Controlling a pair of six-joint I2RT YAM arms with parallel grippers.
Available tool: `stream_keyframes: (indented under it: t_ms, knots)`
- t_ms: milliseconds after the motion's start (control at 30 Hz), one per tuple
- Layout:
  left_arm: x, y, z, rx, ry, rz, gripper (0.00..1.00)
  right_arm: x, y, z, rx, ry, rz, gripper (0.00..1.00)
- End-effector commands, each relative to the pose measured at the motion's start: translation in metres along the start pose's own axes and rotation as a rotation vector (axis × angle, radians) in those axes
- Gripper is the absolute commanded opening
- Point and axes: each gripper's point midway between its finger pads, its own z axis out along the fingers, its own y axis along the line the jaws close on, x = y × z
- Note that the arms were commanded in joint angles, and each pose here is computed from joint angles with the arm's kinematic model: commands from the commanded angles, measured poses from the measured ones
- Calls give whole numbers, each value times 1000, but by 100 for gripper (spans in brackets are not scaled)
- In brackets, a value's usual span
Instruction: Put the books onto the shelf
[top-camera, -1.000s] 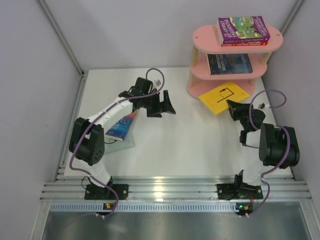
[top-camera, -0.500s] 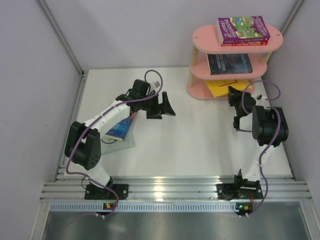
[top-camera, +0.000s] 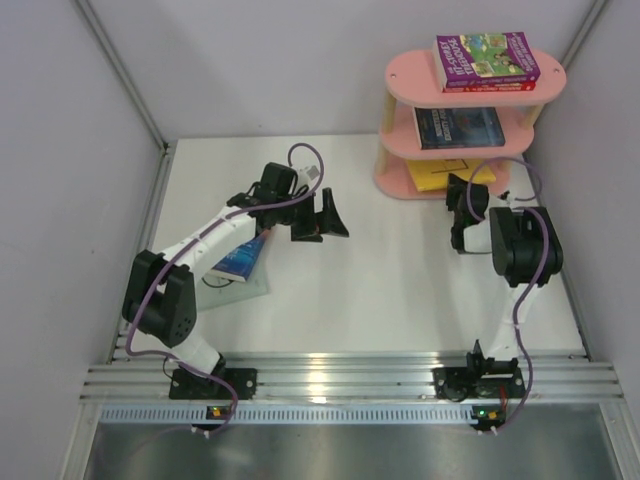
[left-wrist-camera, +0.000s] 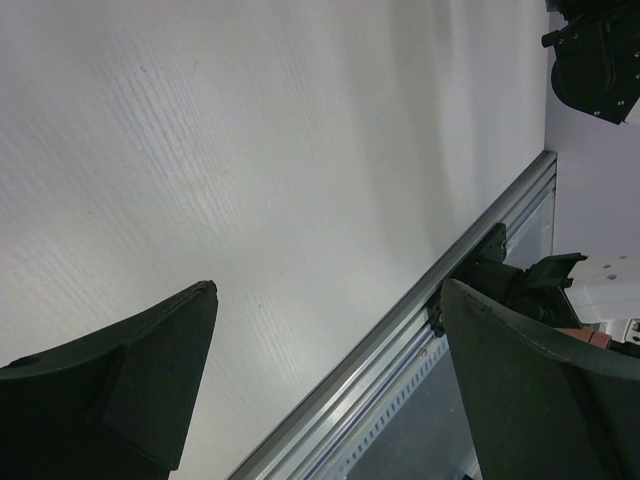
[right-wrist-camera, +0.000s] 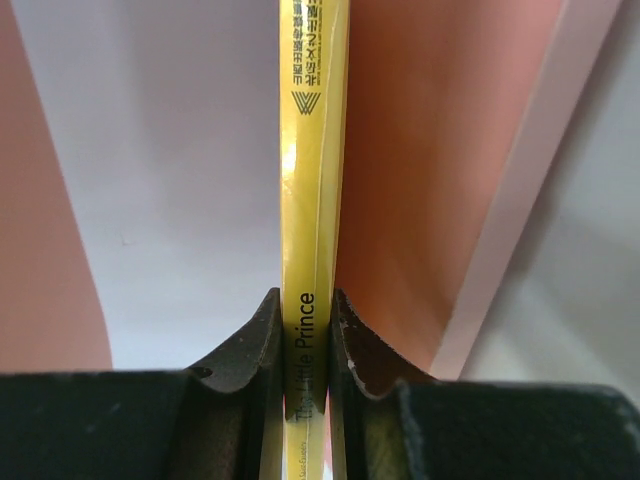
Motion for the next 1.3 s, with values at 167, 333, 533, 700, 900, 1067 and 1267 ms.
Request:
stream_keyframes:
  t_ms: [167, 333, 533, 700, 900, 1067, 1267]
  knots:
    - [-14, -19, -13, 52, -64, 67, 98, 2, 45, 23, -96, -57, 65, 2]
    - [-13, -18, -13, 50, -60, 63, 98, 7, 31, 23, -19, -18, 47, 30]
    - [-15, -22, -17, 51, -76, 64, 98, 14, 31, 12, 56, 47, -4, 45]
    - [-14, -30, -21, 75, -76, 58, 98, 16, 17, 3, 186, 95, -89, 47]
    - [-11, -28, -27, 64, -92, 62, 98, 14, 8, 2, 294, 142, -170, 46]
    - [-9, -25, -28, 57, -94, 59, 98, 16, 5, -3, 305, 155, -167, 44]
    - [-8, -28, -32, 60, -106, 63, 98, 16, 7, -6, 305, 160, -158, 43]
